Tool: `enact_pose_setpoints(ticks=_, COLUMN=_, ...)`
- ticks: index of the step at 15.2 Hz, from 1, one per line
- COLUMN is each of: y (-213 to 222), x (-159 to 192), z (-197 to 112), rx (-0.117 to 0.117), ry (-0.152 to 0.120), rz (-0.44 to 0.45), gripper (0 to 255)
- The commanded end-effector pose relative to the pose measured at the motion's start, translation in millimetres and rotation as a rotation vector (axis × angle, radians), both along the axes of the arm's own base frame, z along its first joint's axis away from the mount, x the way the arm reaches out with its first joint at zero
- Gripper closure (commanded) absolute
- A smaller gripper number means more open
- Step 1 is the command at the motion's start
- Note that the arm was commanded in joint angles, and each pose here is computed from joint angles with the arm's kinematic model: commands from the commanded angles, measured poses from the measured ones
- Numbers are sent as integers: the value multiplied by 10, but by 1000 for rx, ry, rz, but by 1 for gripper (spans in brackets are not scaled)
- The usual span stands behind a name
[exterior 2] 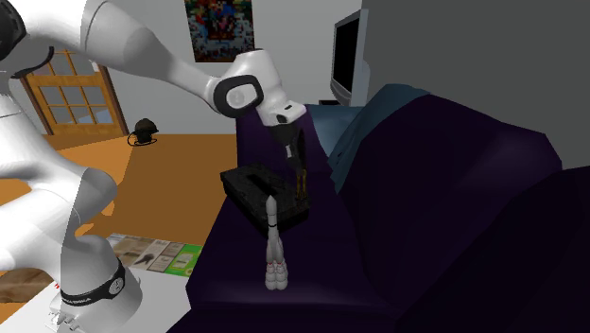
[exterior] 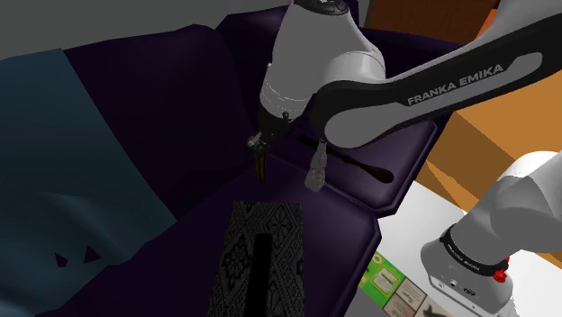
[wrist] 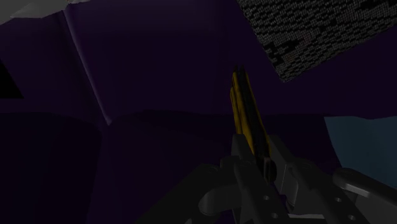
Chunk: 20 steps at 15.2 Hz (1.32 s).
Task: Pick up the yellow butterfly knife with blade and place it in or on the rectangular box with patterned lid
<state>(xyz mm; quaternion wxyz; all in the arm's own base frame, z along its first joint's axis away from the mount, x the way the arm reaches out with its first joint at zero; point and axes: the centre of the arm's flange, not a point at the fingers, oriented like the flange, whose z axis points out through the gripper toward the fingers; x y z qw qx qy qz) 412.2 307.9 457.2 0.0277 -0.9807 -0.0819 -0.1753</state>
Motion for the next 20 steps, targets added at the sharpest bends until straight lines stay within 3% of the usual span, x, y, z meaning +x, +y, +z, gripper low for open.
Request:
enact_pose_setpoints(ticks=1, y=-1, x=2, z=111, rx=0, ry=0, rz=0, gripper=255)
enact_pose_setpoints(ticks=4, y=-1, x=2, z=255, rx=0, ry=0, rz=0, gripper=255)
enact_pose_setpoints(ticks=20, y=1276, x=-1680, z=207, rx=0, ry=0, rz=0, gripper=255)
